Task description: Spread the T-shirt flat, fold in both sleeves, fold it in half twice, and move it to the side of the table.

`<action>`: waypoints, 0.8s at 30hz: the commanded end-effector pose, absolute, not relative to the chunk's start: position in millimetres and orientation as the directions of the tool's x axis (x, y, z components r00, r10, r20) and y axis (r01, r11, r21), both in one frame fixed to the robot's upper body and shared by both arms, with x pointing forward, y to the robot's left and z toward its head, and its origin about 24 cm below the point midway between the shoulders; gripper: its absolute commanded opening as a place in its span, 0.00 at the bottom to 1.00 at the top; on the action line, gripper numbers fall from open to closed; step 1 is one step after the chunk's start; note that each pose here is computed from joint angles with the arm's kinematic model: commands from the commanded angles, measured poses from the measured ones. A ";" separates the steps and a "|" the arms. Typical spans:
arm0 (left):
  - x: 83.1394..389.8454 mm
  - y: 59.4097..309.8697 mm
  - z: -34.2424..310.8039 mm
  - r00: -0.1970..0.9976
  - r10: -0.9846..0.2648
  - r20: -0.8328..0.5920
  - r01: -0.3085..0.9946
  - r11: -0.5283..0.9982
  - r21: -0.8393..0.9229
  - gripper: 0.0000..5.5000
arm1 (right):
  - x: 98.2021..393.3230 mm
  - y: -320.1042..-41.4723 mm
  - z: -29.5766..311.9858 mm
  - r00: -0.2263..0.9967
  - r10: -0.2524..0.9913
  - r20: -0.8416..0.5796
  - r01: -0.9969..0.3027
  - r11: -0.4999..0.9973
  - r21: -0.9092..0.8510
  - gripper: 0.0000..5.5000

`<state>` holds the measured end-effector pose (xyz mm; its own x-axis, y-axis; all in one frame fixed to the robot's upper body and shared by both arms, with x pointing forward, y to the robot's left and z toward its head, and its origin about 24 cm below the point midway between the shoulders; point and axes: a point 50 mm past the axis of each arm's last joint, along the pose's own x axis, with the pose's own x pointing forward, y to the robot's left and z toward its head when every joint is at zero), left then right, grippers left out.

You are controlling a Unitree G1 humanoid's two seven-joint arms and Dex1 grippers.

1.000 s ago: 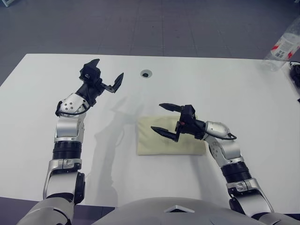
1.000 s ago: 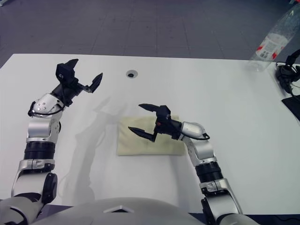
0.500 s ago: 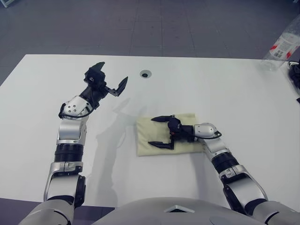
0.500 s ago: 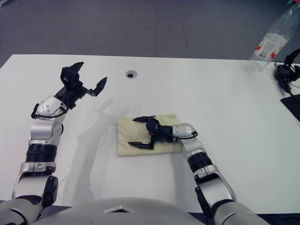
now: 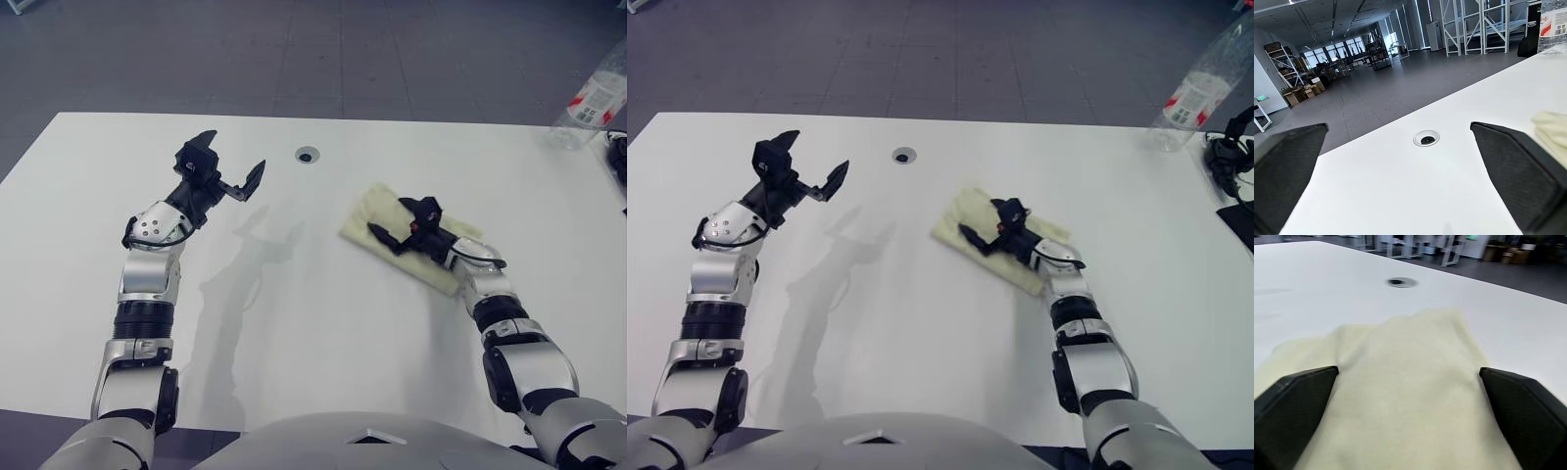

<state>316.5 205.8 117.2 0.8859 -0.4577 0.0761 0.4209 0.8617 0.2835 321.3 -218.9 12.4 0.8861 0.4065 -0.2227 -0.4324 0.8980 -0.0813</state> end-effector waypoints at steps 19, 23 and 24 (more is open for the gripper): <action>294.0 232.6 107.4 0.926 -0.376 0.041 0.350 0.892 0.285 0.98 | 268.8 -299.4 -42.3 0.811 -0.412 -0.415 0.382 0.911 -0.158 0.98; 293.5 228.9 111.3 0.922 -0.385 0.045 0.357 0.887 0.292 0.98 | 295.4 -303.3 2.9 0.911 -0.389 -0.138 0.337 0.894 -0.295 0.98; 291.5 228.0 114.6 0.920 -0.387 0.054 0.355 0.886 0.297 0.98 | 303.7 -303.9 18.9 0.926 -0.372 -0.060 0.340 0.895 -0.289 0.98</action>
